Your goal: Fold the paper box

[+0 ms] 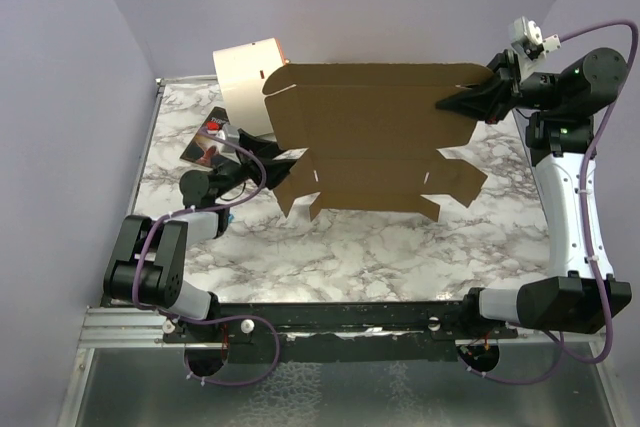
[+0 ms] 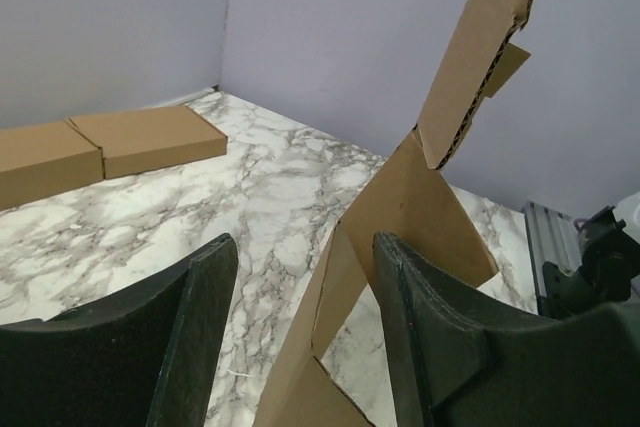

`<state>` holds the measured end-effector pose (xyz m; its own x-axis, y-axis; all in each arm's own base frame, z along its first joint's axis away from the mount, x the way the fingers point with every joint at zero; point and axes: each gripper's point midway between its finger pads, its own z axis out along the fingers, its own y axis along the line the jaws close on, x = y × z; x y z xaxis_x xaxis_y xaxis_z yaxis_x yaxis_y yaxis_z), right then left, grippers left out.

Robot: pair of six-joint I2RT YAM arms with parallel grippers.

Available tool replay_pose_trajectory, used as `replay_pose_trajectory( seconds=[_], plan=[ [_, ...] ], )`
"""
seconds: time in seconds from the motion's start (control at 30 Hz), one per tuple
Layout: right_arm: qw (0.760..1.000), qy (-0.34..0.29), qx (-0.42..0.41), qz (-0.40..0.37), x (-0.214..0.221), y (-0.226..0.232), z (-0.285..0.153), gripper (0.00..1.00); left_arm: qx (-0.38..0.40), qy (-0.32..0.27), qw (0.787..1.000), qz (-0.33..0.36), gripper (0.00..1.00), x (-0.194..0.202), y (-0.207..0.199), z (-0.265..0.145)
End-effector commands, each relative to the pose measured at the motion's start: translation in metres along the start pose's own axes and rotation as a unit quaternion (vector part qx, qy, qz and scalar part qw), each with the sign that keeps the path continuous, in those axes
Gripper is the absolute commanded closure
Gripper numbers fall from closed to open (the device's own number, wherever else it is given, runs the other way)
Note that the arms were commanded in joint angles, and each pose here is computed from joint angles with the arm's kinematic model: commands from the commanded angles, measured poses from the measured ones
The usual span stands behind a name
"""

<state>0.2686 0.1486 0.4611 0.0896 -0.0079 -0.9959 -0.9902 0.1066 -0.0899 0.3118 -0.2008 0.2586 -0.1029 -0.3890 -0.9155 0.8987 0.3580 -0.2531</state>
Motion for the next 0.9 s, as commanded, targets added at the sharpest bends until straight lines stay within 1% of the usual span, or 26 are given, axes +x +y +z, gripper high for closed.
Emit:
replay_pose_trajectory(
  seconds=[0.0, 0.23, 0.4, 0.73, 0.8, 0.87],
  plan=[
    [0.991, 0.044, -0.123, -0.010, 0.007, 0.044, -0.006, 0.99, 0.088, -0.053, 0.987, 0.122, 0.39, -0.039, -0.042, 0.007],
    [0.990, 0.043, -0.130, -0.015, 0.002, 0.052, -0.003, 0.99, 0.092, -0.070, 0.986, 0.124, 0.37, -0.049, -0.040, 0.021],
    [0.990, 0.040, -0.133, -0.017, 0.000, 0.058, -0.003, 0.99, 0.104, -0.070, 0.983, 0.133, 0.37, -0.050, -0.042, 0.028],
    [0.990, 0.035, -0.139, -0.017, -0.002, 0.063, -0.001, 0.99, 0.138, -0.052, 0.979, 0.138, 0.44, -0.040, -0.045, 0.041],
    [0.989, 0.035, -0.140, -0.017, -0.002, 0.063, -0.001, 0.99, 0.147, -0.050, 0.978, 0.139, 0.47, -0.039, -0.048, 0.044],
    [0.989, 0.034, -0.140, -0.017, -0.002, 0.064, 0.000, 0.99, 0.155, -0.047, 0.977, 0.138, 0.48, -0.038, -0.050, 0.046]
  ],
)
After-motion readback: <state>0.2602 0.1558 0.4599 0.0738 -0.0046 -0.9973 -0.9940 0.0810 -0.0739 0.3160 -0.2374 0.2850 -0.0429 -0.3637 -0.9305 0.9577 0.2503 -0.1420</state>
